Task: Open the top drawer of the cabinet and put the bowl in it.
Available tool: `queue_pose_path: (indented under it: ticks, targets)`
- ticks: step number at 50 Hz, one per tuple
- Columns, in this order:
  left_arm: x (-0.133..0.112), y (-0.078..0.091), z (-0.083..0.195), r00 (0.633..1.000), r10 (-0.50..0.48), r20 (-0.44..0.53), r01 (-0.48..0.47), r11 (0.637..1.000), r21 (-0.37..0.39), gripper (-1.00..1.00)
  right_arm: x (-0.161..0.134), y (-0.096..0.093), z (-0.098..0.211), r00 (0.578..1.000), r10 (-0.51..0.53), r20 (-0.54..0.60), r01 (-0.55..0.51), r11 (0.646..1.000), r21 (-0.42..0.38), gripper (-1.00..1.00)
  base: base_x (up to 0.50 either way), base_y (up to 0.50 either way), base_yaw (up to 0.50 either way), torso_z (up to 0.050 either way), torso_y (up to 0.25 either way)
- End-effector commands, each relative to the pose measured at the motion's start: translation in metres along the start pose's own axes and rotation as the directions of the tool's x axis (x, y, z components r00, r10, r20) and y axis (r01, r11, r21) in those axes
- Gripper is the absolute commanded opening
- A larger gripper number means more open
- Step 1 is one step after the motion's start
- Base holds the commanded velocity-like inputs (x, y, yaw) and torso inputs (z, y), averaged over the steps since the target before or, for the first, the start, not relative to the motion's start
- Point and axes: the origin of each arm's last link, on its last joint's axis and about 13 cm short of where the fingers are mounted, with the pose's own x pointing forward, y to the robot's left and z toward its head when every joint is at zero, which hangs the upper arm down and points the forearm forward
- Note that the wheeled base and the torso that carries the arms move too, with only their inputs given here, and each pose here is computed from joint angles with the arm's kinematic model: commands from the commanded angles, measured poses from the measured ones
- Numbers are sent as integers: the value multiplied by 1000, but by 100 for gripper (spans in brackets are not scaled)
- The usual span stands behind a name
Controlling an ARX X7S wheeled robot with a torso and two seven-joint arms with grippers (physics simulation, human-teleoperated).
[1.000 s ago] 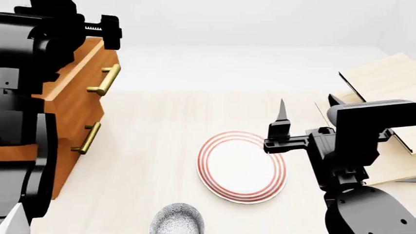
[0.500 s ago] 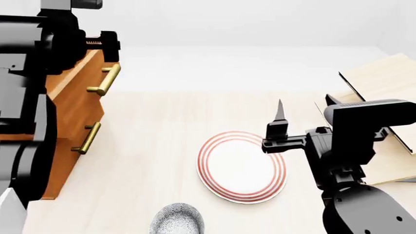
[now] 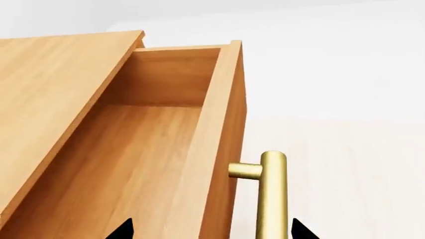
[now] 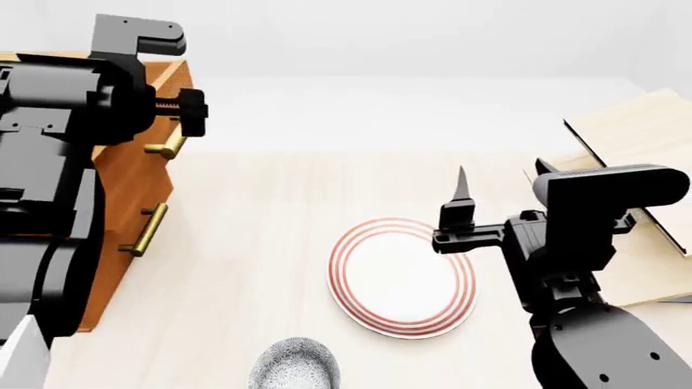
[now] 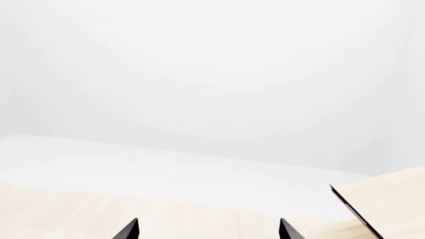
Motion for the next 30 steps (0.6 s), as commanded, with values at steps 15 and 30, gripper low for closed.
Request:
queue_pose_path:
  ticks: [15,30]
  targets:
    - [7,-19,-22,996,-85,-22,86,995,47,100,2,2,-3,1000,5,-10,-5,1000,4,100,0,0,0,0,0]
    - [1,-37,-29,987,-159,-7,159,983,93,100,2,2,-5,1000,1,-13,-1,1000,6,100,0,0,0,0,0]
